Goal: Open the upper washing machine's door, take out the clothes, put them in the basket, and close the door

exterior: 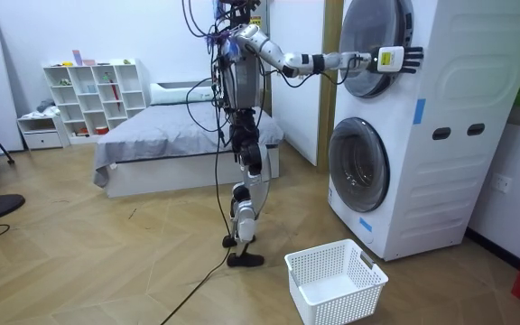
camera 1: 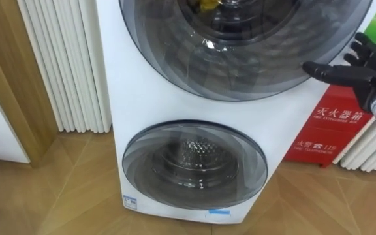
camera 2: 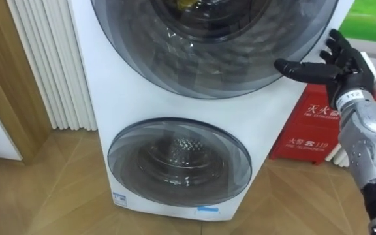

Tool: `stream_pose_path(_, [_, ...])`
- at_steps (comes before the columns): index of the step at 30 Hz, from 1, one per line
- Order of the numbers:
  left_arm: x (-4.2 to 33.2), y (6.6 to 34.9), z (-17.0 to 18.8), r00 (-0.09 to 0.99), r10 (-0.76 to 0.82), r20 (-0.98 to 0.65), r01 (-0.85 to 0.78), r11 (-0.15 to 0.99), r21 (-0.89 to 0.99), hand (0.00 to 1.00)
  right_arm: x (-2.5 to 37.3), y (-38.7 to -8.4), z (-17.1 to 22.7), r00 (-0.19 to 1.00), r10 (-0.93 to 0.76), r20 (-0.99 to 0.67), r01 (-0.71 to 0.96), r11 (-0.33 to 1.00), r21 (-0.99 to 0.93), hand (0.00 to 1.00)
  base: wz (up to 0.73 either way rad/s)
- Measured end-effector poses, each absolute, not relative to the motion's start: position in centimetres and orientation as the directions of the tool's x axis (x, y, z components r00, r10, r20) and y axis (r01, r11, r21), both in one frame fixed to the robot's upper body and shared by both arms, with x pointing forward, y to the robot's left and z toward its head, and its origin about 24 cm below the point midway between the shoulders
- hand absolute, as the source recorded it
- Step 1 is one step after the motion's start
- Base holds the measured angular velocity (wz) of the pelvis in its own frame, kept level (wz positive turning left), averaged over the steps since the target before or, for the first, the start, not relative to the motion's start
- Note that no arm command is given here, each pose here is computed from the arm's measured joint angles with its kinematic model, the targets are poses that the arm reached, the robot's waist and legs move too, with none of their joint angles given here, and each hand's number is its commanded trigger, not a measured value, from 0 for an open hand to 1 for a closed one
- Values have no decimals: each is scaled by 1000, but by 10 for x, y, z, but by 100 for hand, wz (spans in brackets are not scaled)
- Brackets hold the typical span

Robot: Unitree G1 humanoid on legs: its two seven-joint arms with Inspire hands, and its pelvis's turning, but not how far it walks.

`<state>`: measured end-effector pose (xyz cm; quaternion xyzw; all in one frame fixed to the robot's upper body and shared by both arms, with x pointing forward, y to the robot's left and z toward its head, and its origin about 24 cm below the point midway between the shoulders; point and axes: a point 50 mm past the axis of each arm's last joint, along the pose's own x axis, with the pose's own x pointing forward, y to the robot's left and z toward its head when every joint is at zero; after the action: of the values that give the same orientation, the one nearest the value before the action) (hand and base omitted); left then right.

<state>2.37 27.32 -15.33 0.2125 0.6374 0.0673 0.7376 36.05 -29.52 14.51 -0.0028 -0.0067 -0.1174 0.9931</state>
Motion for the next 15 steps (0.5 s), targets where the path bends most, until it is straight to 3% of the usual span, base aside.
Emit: stream_pose_path(15, [33, 280, -150, 212, 379, -901, 203, 884, 420, 0, 364, -260, 171, 991, -85, 107, 106, 971, -213, 0, -12])
